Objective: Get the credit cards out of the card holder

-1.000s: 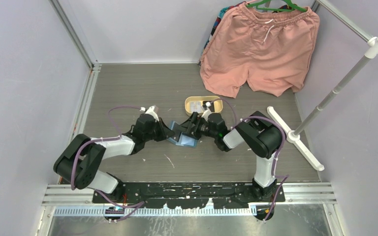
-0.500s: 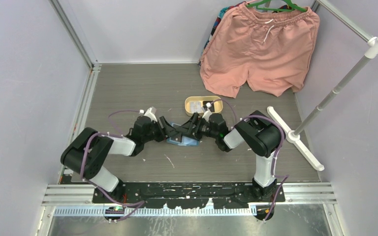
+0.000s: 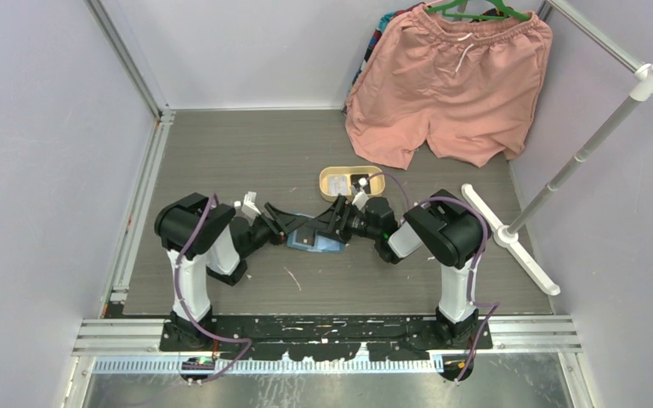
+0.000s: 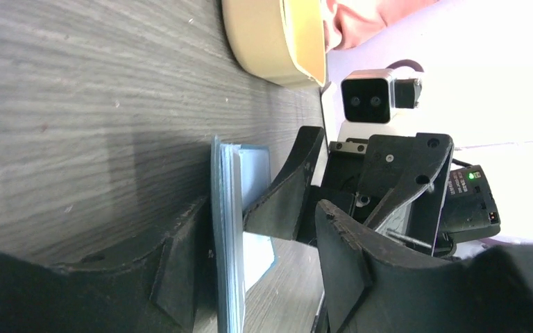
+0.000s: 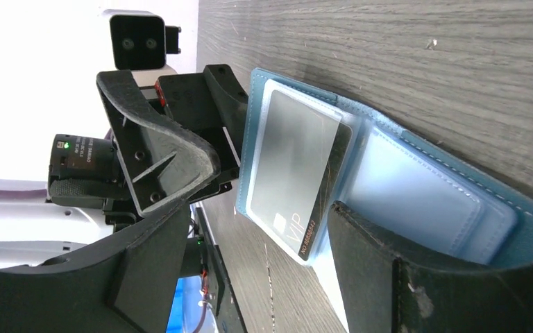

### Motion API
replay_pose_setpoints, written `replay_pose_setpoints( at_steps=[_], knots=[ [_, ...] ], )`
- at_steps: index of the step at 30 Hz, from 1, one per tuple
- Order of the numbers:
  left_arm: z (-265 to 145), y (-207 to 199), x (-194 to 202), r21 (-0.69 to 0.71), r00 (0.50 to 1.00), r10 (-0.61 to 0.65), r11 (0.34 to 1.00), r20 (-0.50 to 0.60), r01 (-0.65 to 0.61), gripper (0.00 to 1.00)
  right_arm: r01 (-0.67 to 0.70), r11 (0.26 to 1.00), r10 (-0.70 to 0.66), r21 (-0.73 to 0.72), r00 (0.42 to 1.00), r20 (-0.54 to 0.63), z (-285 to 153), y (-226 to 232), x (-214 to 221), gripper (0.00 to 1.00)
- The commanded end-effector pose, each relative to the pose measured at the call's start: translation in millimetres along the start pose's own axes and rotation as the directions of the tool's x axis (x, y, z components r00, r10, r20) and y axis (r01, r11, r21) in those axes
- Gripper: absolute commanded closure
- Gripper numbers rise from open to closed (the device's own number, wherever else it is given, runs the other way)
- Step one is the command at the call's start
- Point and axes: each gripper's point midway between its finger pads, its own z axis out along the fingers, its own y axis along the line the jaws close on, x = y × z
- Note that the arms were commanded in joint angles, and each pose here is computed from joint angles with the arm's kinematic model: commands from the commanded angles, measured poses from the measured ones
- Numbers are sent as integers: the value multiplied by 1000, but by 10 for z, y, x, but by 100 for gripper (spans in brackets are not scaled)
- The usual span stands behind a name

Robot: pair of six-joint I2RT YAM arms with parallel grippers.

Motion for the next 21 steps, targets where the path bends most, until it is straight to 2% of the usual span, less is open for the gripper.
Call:
replay_pose_setpoints(
  at_steps=[1, 8, 14, 17, 21],
  knots=[
    [-320, 615, 217, -237, 999, -44, 971, -26, 36, 44, -11, 999, 11, 53, 1000, -10, -31, -232, 61, 22],
    [-400, 697, 181, -272, 999, -45, 961, -3, 43, 52, -17, 999, 18, 50, 1000, -16, -14, -253, 65, 23],
    [-456, 739, 154, -289, 999, -30, 957, 22, 35, 56, -18, 999, 19, 48, 1000, -24, 0, -266, 77, 23],
    [-479, 737, 130, -293, 999, -23, 956, 33, 32, 65, -19, 999, 20, 48, 999, -26, 4, -273, 80, 23],
    [-525, 746, 70, -300, 998, -20, 953, 56, 36, 67, -22, 999, 24, 50, 999, -33, 13, -287, 93, 23]
  ],
)
